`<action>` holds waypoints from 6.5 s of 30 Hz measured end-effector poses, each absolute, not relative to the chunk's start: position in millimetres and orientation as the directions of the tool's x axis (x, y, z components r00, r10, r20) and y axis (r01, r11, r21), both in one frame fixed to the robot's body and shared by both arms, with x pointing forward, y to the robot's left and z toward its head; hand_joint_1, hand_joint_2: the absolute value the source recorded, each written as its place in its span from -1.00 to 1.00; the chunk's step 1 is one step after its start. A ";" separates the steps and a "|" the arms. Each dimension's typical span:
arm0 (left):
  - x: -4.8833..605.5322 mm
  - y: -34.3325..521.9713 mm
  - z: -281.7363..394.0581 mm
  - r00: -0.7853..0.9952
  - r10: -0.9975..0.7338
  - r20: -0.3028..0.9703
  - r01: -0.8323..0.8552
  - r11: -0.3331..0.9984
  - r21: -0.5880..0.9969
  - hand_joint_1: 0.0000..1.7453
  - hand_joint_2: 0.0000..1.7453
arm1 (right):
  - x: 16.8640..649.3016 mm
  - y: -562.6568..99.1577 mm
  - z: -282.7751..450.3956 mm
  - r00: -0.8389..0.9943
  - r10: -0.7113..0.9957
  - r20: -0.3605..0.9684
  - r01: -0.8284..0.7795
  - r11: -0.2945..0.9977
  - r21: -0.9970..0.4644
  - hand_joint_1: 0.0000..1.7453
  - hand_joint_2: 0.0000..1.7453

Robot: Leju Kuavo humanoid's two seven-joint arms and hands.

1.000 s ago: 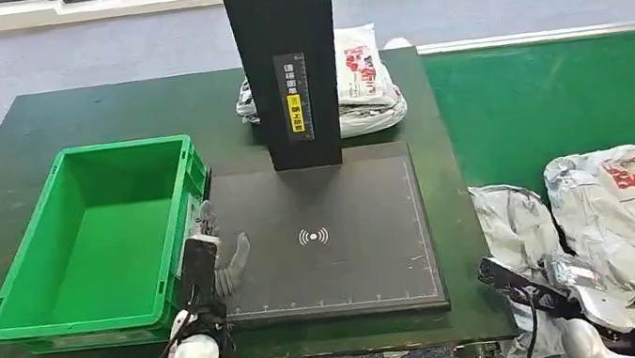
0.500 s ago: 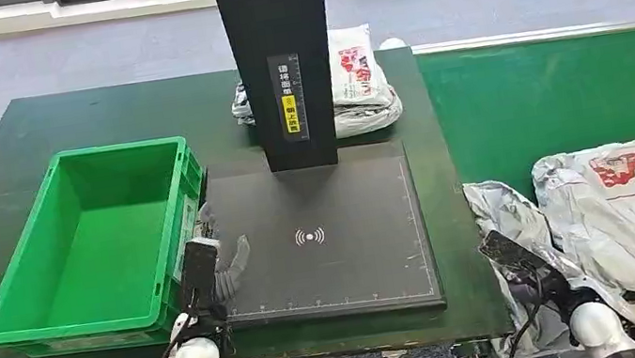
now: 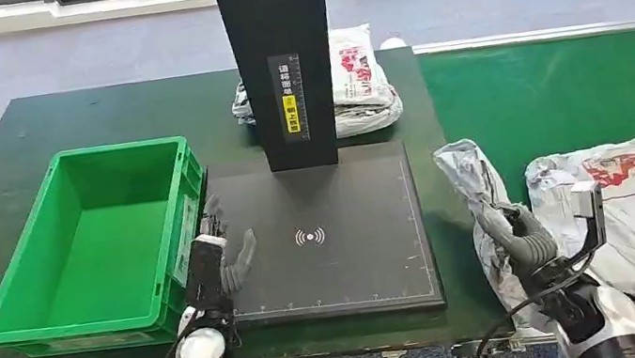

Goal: Moved the parcel from conveyor to table for the left to box.

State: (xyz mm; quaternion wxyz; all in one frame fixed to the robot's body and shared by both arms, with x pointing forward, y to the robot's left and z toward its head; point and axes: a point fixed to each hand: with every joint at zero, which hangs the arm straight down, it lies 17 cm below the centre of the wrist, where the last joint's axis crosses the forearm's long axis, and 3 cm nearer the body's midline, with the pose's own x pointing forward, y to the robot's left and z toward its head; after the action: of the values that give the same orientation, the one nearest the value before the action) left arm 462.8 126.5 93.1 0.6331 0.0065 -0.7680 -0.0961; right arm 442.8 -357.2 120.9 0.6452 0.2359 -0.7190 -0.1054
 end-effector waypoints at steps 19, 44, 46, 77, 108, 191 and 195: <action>464.5 125.7 86.8 -0.188 -0.118 0.975 0.117 0.983 0.142 -1.00 1.00 | 473.2 -362.9 174.9 -0.181 -0.620 0.763 -0.242 0.780 0.577 1.00 1.00; 471.4 89.7 103.6 -0.207 -0.035 0.978 0.164 0.984 0.070 -1.00 1.00 | 562.2 -91.5 397.4 -0.039 -0.572 0.819 -0.670 0.623 0.403 1.00 1.00; 473.5 87.1 105.1 -0.211 -0.029 0.977 0.170 0.983 0.066 -1.00 1.00 | 559.9 -76.8 413.1 -0.034 -0.562 0.826 -0.692 0.610 0.387 1.00 1.00; 486.0 110.9 98.6 -0.170 -0.064 0.983 0.126 0.988 0.086 -1.00 1.00 | 526.0 -85.5 158.9 0.039 0.002 0.999 -0.618 0.786 0.022 -1.00 1.00; 484.7 117.9 101.6 -0.163 -0.106 0.981 0.108 0.986 0.125 -1.00 1.00 | 457.3 -111.1 33.1 -0.008 0.504 0.864 -0.672 0.637 -0.378 -1.00 1.00; 473.5 84.5 131.7 -0.322 -0.224 0.920 0.111 0.956 0.271 -1.00 1.00 | 554.0 -264.8 195.5 -0.214 0.311 0.926 -0.037 0.945 -0.326 -1.00 -1.00; 473.4 85.6 131.9 -0.323 -0.226 0.919 0.105 0.956 0.272 -1.00 1.00 | 550.6 -274.1 202.4 -0.234 0.362 0.902 0.027 0.930 -0.366 -1.00 -1.00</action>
State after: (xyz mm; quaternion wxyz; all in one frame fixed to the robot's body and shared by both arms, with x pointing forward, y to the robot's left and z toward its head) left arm 473.4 85.6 131.9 0.5806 0.0377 -0.8007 -0.1427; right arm 550.6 -274.1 202.4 0.6058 -0.1257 -0.7734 0.1380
